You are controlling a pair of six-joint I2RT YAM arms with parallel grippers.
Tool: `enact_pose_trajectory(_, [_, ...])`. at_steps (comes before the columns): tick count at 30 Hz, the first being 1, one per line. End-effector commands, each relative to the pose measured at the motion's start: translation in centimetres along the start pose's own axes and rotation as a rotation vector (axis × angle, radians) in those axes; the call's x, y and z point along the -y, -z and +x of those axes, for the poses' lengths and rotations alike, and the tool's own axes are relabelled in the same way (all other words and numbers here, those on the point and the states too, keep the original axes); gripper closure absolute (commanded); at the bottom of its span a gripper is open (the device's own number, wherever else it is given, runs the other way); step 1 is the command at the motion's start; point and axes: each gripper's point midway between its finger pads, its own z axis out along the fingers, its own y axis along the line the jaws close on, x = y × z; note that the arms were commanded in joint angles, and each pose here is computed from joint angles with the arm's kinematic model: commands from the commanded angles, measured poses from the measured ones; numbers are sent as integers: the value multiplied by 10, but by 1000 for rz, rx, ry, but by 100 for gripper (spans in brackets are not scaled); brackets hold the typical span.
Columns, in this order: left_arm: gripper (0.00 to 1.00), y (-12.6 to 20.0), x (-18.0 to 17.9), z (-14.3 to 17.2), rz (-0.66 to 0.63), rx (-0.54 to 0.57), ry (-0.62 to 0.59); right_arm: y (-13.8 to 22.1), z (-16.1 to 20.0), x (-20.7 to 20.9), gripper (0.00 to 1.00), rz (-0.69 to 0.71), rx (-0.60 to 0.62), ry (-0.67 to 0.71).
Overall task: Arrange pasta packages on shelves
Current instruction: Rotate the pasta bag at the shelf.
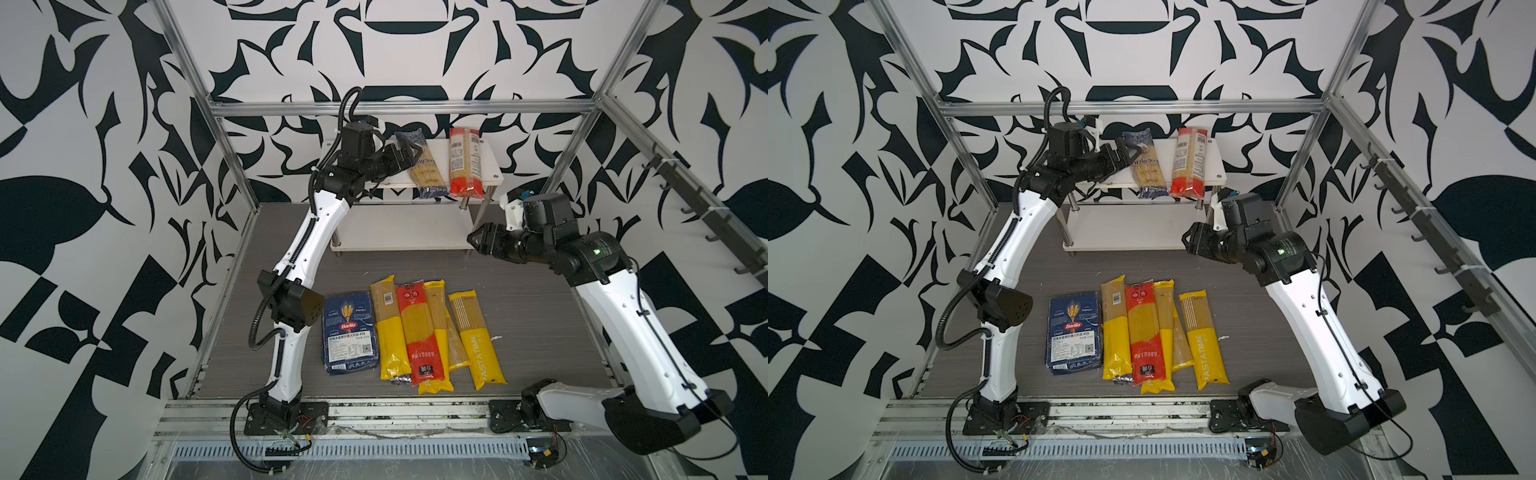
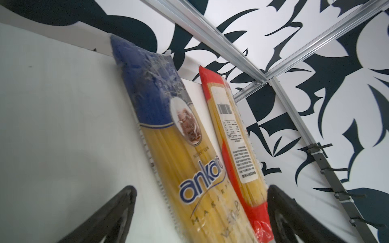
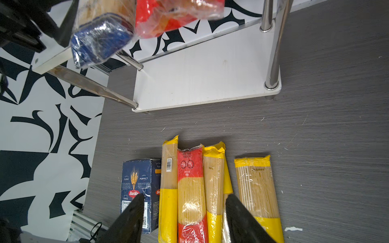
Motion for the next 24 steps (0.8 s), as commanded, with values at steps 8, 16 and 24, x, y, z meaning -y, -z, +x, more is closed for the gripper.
enact_pose_trajectory(8, [0, -51, 14, 27, 153, -67, 127, 2, 9, 7, 36, -5, -8, -4])
enact_pose_trajectory(16, [0, -63, 14, 37, 183, -91, 161, 7, 15, 15, 36, 11, -8, -19])
enact_pose_trajectory(24, [1, -21, 23, 5, 108, 13, 28, 7, 17, 22, 35, 34, -8, -14])
